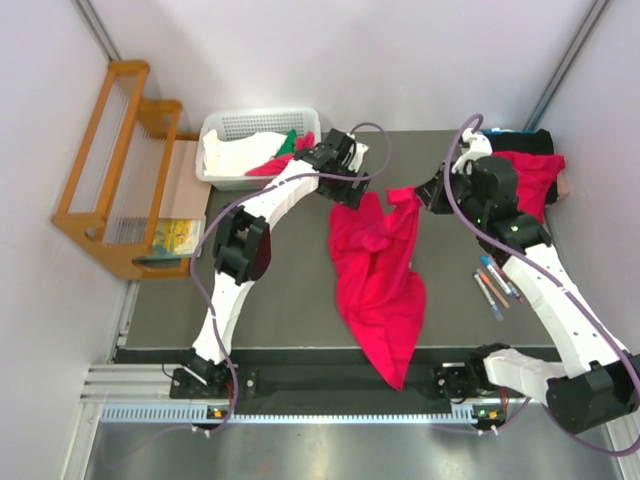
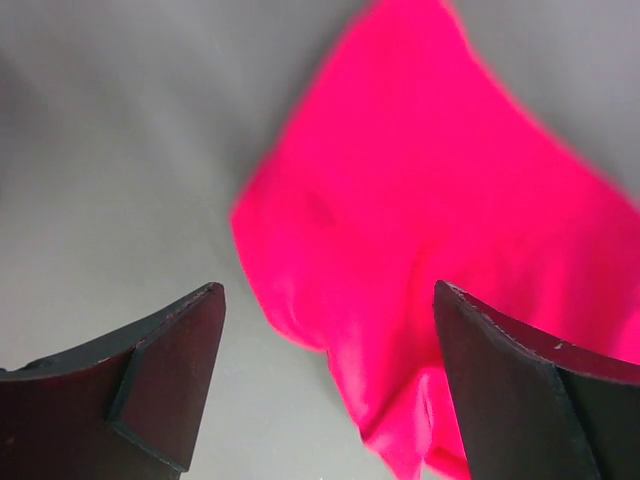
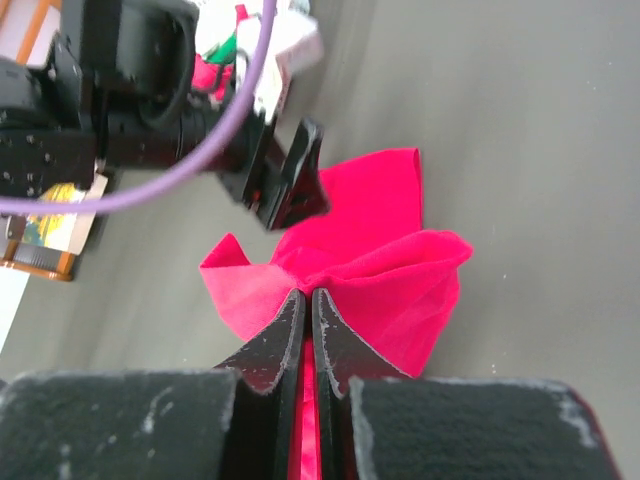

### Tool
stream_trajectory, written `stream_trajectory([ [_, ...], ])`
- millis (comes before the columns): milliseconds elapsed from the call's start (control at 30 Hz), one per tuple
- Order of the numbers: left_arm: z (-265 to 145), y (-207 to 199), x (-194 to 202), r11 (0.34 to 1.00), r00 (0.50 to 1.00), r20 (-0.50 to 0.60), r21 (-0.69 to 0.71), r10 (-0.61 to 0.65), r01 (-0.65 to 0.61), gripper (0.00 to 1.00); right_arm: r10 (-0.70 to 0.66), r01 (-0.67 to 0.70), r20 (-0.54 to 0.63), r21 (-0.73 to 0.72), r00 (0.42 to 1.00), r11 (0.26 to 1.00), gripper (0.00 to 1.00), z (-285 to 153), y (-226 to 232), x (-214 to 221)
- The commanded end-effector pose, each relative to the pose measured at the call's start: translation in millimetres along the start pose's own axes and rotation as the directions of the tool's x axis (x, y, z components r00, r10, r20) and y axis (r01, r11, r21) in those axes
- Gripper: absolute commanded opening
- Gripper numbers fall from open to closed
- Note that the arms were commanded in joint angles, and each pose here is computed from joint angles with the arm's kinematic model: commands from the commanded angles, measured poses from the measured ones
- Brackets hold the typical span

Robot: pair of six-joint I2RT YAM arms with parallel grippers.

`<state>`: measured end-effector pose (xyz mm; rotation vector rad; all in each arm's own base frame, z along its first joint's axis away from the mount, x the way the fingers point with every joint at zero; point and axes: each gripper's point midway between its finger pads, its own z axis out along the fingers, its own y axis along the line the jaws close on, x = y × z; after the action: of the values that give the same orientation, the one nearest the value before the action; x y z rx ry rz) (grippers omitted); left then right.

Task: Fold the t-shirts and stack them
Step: Flatten the tshirt out

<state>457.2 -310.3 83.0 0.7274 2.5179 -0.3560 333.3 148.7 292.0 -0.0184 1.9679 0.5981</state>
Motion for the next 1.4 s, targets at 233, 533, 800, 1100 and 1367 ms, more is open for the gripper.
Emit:
stream_trajectory([
  [233, 15, 6, -63, 1.0, 0.977, 0.212, 0.021, -0.021, 0.017, 0.91, 0.03, -0.03, 0.002, -0.058, 1.0, 0.998, 0.0, -9, 8, 6],
  [533, 53, -2, -57, 0.997, 0.983, 0.182, 0.082, -0.019, 0.004, 0.75, 0.032, -0.032, 0.0, -0.091, 0.999, 0.995, 0.0, -10, 14, 7],
  [800, 55, 0, -45, 0.998, 0.988, 0.151, 0.069, -0.016, 0.006, 0.0, 0.038, -0.038, -0.007, -0.105, 0.999, 0.994, 0.0, -5, 16, 8],
  [1100, -49, 48, -81, 0.994, 0.956, 0.274, 0.038, -0.107, 0.101, 0.0, 0.005, -0.003, 0.031, -0.068, 1.0, 0.998, 0.0, -9, 11, -4],
  [1367, -266, 145, -96, 0.974, 0.823, 0.543, -0.037, -0.168, 0.224, 0.0, -0.003, 0.004, 0.078, -0.013, 0.997, 1.0, 0.0, -9, 0, -25],
])
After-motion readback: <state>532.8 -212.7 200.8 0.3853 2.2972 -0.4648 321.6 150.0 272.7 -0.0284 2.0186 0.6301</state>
